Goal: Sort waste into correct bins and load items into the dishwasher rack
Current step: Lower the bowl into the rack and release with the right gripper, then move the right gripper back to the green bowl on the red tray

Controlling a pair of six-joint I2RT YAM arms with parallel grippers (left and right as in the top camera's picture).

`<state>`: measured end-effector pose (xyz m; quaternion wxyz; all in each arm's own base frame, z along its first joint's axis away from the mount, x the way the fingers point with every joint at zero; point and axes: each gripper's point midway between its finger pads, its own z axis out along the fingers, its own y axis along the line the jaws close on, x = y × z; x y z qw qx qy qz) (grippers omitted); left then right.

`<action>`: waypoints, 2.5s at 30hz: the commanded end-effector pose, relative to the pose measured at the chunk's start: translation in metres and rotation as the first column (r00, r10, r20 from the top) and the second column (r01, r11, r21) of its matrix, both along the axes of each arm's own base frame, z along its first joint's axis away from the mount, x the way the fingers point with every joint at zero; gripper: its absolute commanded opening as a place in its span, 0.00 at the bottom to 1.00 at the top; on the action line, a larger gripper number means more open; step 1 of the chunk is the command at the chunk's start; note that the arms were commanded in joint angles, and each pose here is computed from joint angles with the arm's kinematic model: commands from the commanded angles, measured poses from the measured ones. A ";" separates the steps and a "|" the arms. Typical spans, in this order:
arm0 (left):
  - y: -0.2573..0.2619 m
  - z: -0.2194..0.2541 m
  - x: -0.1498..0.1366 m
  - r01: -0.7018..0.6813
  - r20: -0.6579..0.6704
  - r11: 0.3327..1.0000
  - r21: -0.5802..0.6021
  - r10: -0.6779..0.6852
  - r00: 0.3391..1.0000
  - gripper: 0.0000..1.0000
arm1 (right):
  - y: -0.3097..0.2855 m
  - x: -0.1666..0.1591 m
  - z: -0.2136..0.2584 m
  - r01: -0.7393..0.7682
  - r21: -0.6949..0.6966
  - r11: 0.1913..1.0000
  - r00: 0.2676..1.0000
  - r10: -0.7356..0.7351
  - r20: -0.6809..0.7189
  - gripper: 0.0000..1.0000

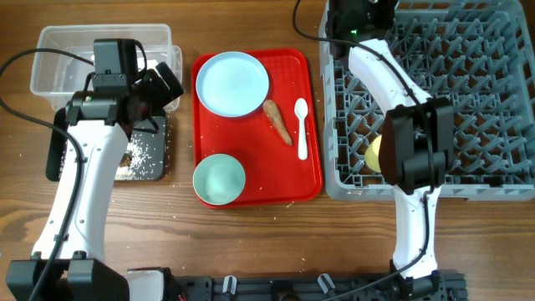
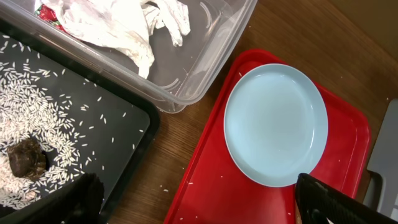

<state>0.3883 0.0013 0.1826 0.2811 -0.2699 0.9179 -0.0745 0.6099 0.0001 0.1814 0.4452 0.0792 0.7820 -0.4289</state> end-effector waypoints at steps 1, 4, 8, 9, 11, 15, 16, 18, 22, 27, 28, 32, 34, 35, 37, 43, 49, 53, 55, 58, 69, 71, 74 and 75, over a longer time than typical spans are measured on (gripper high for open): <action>0.001 0.009 0.002 -0.008 0.024 1.000 -0.004 0.008 1.000 1.00 | 0.008 0.006 -0.023 -0.032 -0.035 0.999 0.997 0.029 -0.068 0.05; 0.001 0.009 0.002 -0.008 0.024 1.000 -0.004 0.008 1.000 1.00 | 0.010 0.005 -0.025 -0.042 -0.051 0.998 0.995 0.037 -0.093 0.05; 0.001 0.009 0.002 -0.008 0.024 1.000 -0.004 0.008 1.000 1.00 | 0.024 0.004 -0.028 -0.081 -0.086 0.993 0.986 0.068 -0.150 0.04; 0.001 0.009 0.002 -0.008 0.024 1.000 -0.004 0.008 1.000 1.00 | 0.030 0.001 -0.031 -0.094 -0.091 0.991 0.982 0.077 -0.175 0.05; 0.001 0.009 0.002 -0.008 0.024 1.000 -0.004 0.008 1.000 1.00 | 0.038 -0.004 -0.039 -0.115 -0.099 0.988 0.969 0.090 -0.228 0.13; 0.001 0.009 0.002 -0.008 0.024 1.000 -0.004 0.008 1.000 1.00 | 0.056 -0.012 -0.066 -0.219 -0.056 0.974 0.911 0.183 -0.369 0.43; 0.001 0.009 0.002 -0.008 0.024 1.000 -0.004 0.008 1.000 1.00 | 0.059 -0.014 -0.072 -0.239 -0.040 0.970 0.894 0.204 -0.398 0.48; 0.001 0.009 0.002 -0.008 0.024 1.000 -0.004 0.008 1.000 1.00 | 0.065 -0.018 -0.085 -0.281 0.006 0.960 0.859 0.254 -0.445 0.54; 0.001 0.009 0.002 -0.008 0.024 1.000 -0.004 0.008 1.000 1.00 | 0.068 -0.022 -0.092 -0.253 0.073 0.965 0.870 0.260 -0.419 0.71; 0.001 0.009 0.002 -0.008 0.024 1.000 -0.004 0.008 1.000 1.00 | 0.070 -0.022 -0.077 -0.231 0.110 0.967 0.898 0.255 -0.358 0.93; 0.001 0.009 0.002 -0.008 0.024 1.000 -0.004 0.008 1.000 1.00 | 0.071 -0.022 -0.073 -0.237 0.118 0.964 0.899 0.264 -0.350 0.94; 0.001 0.009 0.002 -0.008 0.024 1.000 -0.004 0.008 1.000 1.00 | 0.082 -0.020 -0.046 -0.294 0.182 0.938 0.894 0.337 -0.294 0.98; 0.001 0.009 0.002 -0.008 0.024 1.000 -0.004 0.008 1.000 1.00 | 0.085 -0.021 -0.033 -0.307 0.200 0.930 0.896 0.354 -0.269 0.98; 0.001 0.009 0.002 -0.008 0.024 1.000 -0.004 0.008 1.000 1.00 | 0.085 -0.022 -0.027 -0.306 0.211 0.929 0.901 0.354 -0.252 0.99; 0.001 0.009 0.002 -0.008 0.024 1.000 -0.004 0.008 1.000 1.00 | 0.085 -0.026 -0.012 -0.303 0.236 0.923 0.910 0.354 -0.217 1.00; 0.001 0.009 0.002 -0.008 0.024 1.000 -0.004 0.008 1.000 1.00 | 0.116 -0.047 0.023 -0.400 0.456 0.795 0.857 0.501 -0.123 1.00; 0.001 0.009 0.002 -0.008 0.024 1.000 -0.004 0.008 1.000 1.00 | 0.169 -0.086 0.036 -0.504 0.675 0.539 0.678 0.731 -0.078 1.00; 0.001 0.009 0.002 -0.008 0.024 1.000 -0.004 0.008 1.000 1.00 | 0.185 -0.104 0.030 -0.464 0.767 0.444 0.634 0.771 -0.063 1.00; 0.001 0.009 0.002 -0.008 0.024 1.000 -0.004 0.008 1.000 1.00 | 0.192 -0.111 0.026 -0.449 0.796 0.406 0.606 0.793 -0.063 1.00; 0.001 0.009 0.002 -0.008 0.024 1.000 -0.004 0.008 1.000 1.00 | 0.193 -0.116 0.024 -0.437 0.808 0.396 0.596 0.800 -0.069 1.00; 0.001 0.009 0.002 -0.008 0.024 1.000 -0.004 0.008 1.000 1.00 | 0.209 -0.149 0.009 -0.282 0.915 0.288 0.565 0.821 -0.084 0.90; 0.001 0.009 0.002 -0.008 0.024 1.000 -0.004 0.008 1.000 1.00 | 0.219 -0.160 0.003 -0.251 0.936 0.248 0.536 0.841 -0.079 0.87; 0.001 0.009 0.002 -0.008 0.024 1.000 -0.004 0.008 1.000 1.00 | 0.234 -0.176 -0.012 -0.186 0.955 0.230 0.530 0.842 -0.099 0.84; 0.001 0.009 0.002 -0.008 0.024 1.000 -0.004 0.008 1.000 1.00 | 0.241 -0.184 -0.018 -0.157 0.960 0.231 0.525 0.843 -0.116 0.82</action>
